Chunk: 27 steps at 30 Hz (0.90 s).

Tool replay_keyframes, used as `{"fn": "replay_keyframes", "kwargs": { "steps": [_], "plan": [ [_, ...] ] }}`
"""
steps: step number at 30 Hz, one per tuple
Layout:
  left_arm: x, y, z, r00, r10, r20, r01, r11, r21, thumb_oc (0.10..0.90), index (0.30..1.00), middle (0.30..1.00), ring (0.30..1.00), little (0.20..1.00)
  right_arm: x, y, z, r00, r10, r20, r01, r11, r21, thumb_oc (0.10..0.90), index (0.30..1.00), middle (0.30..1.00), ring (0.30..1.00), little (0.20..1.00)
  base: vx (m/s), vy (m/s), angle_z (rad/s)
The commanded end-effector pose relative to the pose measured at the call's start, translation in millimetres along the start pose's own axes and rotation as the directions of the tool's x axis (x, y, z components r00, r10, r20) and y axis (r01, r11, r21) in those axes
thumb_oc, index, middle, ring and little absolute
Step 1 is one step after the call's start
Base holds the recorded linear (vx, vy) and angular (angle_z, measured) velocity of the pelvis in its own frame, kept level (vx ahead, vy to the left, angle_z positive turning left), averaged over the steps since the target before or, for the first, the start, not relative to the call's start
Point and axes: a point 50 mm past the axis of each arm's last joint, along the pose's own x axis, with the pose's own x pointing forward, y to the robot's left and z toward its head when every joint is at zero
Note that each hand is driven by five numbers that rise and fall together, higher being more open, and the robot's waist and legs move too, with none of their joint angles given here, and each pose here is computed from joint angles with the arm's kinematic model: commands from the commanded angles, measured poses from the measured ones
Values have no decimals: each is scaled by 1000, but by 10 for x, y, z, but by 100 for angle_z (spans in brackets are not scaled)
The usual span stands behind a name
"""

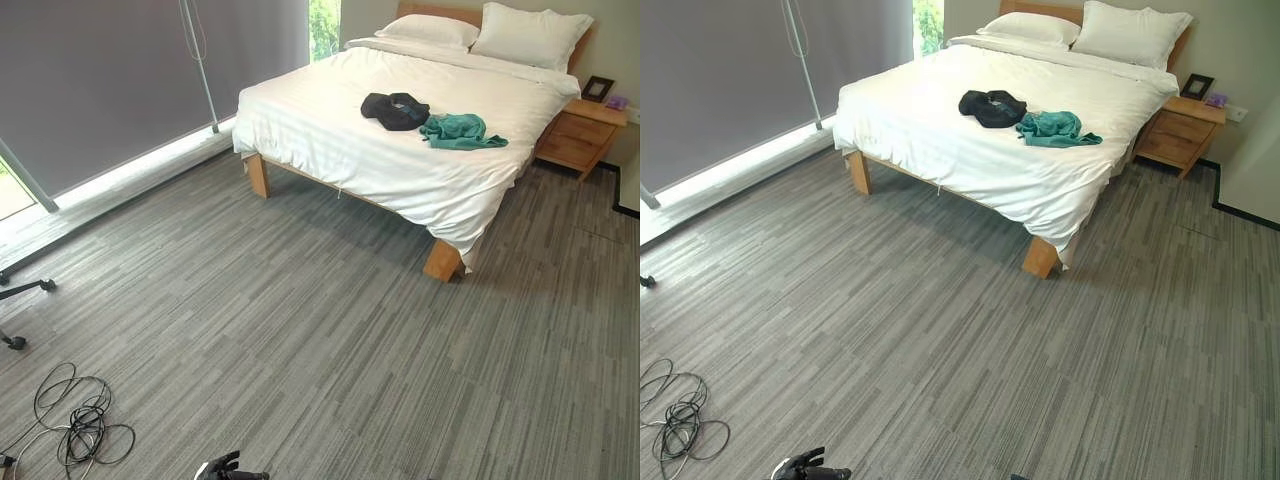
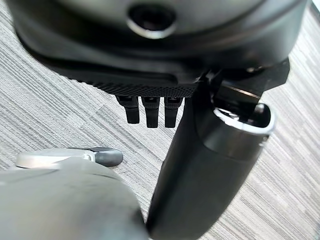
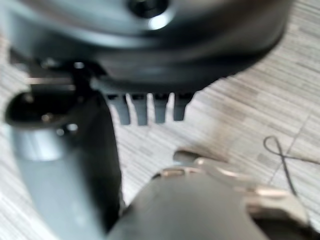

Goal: Pick up bed clothes into laundry basket.

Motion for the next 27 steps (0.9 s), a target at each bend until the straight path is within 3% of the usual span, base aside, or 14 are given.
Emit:
{"fn": "replay_keyframes", "kwargs": {
  "steps": [1,5,7,10,12,15,16,18,27],
  "plan": [
    [28,-29,182,998,-1,59,-2,998,63,800,900,900,900,900,19,-67,145,999,-32,33,32,999,-22,800,900,900,900,900,0,0,0],
    [41,12,455,986,26,166,-30,999,24,800,900,900,900,900,25,-78,461,986,-47,158,26,991,132,800,900,900,900,900,-1,8,-2],
    [29,74,731,962,50,267,-43,999,-32,800,900,900,900,900,-9,-49,790,954,-44,296,-19,978,206,800,900,900,900,900,-11,19,-6],
    [-31,153,1184,912,67,406,-60,998,-29,800,900,900,900,900,-161,-76,1340,865,-40,500,-63,981,186,800,900,900,900,900,2,29,-20],
    [-171,190,1650,830,59,554,-53,998,-27,800,900,900,900,900,-342,-119,1754,775,-49,630,-70,984,162,800,900,900,900,900,2,33,-22],
    [-569,260,2233,641,57,766,33,994,-102,800,900,900,900,900,-728,-116,2242,597,-35,801,-79,992,102,800,900,900,900,900,-40,31,-17],
    [-816,296,2414,526,62,848,67,991,-114,800,900,900,900,900,-929,-124,2375,503,-28,864,-77,994,77,800,900,900,900,900,-58,36,-11],
    [-931,274,2447,471,63,880,110,985,-129,800,900,900,900,900,-1102,-112,2450,419,-11,908,-68,997,43,800,900,900,900,900,-16,36,-2],
    [-872,258,2307,509,58,859,143,978,-151,800,900,900,900,900,-1135,-129,2411,401,4,916,-128,990,52,800,900,900,900,900,19,55,-8]
  ]
}}
